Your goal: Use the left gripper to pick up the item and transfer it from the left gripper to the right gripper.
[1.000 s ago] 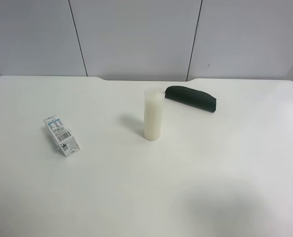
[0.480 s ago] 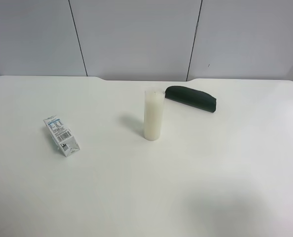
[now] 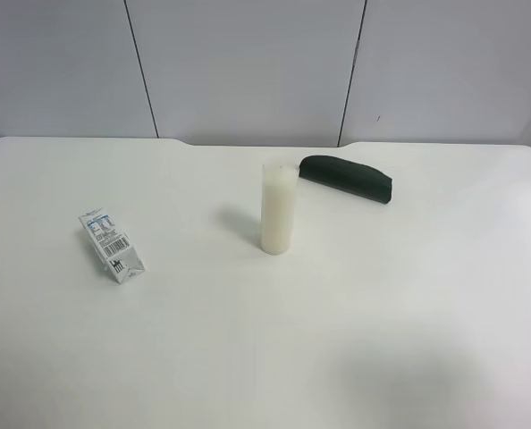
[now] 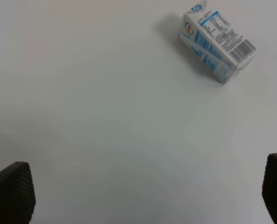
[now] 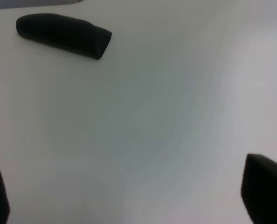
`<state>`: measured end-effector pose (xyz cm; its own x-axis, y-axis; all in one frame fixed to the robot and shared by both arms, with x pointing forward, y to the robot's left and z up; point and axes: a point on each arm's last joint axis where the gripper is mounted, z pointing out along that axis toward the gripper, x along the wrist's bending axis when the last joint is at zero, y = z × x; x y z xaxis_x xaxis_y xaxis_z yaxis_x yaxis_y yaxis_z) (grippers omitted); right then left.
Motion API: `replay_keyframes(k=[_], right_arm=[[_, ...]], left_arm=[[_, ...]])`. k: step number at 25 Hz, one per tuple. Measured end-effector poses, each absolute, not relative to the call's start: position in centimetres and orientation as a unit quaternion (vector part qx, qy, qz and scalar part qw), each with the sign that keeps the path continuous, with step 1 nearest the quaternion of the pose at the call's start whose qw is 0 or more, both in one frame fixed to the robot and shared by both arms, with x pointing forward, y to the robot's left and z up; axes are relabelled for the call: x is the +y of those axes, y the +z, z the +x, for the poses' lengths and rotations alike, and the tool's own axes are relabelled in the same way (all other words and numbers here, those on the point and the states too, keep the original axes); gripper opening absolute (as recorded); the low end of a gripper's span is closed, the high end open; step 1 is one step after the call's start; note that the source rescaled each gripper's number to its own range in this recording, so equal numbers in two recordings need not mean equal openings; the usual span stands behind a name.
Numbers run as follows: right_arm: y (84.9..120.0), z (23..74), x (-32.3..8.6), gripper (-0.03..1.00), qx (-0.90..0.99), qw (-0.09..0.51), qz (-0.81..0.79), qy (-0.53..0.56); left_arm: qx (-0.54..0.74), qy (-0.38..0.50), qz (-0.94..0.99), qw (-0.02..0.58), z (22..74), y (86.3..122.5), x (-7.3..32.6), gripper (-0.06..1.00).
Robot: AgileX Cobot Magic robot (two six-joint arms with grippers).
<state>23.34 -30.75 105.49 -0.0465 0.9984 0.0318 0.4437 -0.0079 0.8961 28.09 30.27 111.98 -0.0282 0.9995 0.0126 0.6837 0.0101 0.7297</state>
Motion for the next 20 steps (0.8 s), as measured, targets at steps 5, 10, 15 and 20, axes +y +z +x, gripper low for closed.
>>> replay_keyframes(k=[5, 10, 15, 20], right_arm=[[105.5, 23.3, -30.8, 1.0, 0.609, 0.355, 0.592, 0.391], [105.5, 23.3, -30.8, 1.0, 0.609, 0.355, 0.592, 0.391], [105.5, 23.3, -30.8, 1.0, 0.609, 0.355, 0.592, 0.391], [105.5, 23.3, -30.8, 1.0, 0.609, 0.355, 0.592, 0.391]], left_arm=[[0.677, 0.271, 0.629, 0.27, 32.0, 116.0, 30.5, 1.0], [0.71, 0.239, 0.611, 0.257, 36.7, 117.6, 30.7, 1.0], [0.733, 0.188, 0.614, 0.227, 41.4, 116.5, 30.8, 1.0], [0.757, 0.124, 0.613, 0.191, 45.2, 113.7, 30.7, 1.0]])
